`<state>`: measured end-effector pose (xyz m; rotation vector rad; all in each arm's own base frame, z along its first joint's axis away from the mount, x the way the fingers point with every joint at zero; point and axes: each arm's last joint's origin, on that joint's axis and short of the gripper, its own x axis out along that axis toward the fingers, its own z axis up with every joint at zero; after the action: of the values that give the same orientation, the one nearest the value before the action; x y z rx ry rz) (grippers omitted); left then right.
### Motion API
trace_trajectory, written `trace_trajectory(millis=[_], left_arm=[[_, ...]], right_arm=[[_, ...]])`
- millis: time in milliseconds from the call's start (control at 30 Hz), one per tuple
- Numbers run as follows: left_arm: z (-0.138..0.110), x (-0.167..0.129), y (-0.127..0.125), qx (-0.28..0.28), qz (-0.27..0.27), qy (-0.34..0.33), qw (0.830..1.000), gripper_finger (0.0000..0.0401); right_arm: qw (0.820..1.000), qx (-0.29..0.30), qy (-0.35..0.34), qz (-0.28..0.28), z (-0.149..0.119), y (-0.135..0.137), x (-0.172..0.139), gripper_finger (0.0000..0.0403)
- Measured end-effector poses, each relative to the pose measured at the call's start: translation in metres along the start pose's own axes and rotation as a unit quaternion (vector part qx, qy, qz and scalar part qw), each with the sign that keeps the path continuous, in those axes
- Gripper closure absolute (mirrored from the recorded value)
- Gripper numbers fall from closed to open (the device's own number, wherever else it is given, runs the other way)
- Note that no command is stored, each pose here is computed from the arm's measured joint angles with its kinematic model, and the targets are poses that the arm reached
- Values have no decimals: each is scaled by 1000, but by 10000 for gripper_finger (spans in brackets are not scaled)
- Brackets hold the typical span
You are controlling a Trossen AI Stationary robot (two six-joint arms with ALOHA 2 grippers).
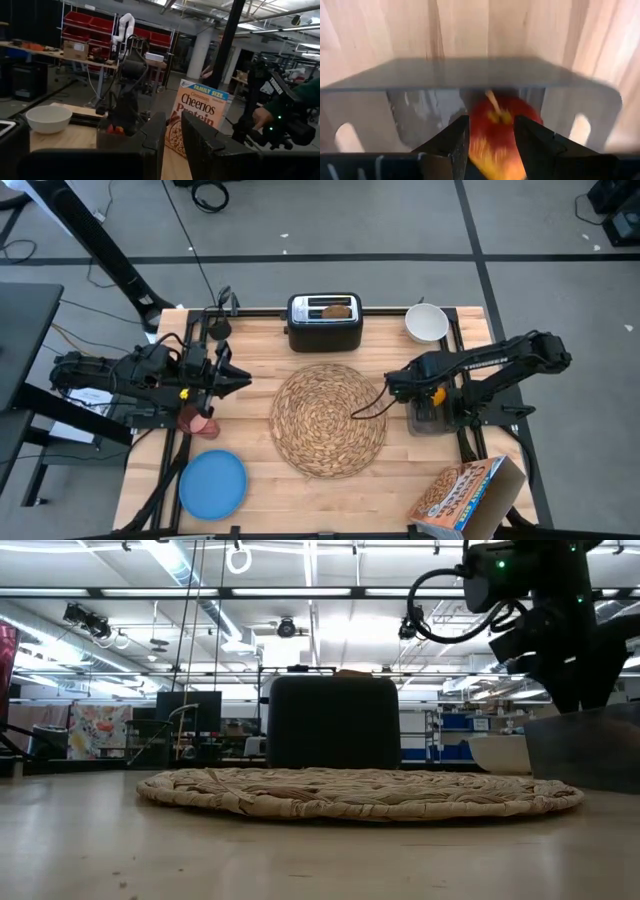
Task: Arrange a breakfast setting
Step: Put the red apple on top of the brown table mat
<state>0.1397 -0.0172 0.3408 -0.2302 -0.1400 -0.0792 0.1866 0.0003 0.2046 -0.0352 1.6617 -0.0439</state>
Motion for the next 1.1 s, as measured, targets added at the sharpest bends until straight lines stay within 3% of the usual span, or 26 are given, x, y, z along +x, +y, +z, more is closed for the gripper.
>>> trace_trajectory(millis=[433, 700, 900, 1100], left_arm=[[1, 0, 0, 14, 1, -5, 1000, 331], [1, 0, 0, 14, 0, -7, 1000, 331], [1, 0, 0, 13, 0, -8, 1000, 331], [2, 0, 0, 28, 6, -9, 1000, 331]], right_arm=[[1000, -4, -12, 4, 8, -5, 30, 245], [998, 21, 44, 26, 13, -12, 47, 255], [998, 25, 50, 27, 15, -12, 48, 302], [998, 25, 53, 28, 14, -12, 48, 382]])
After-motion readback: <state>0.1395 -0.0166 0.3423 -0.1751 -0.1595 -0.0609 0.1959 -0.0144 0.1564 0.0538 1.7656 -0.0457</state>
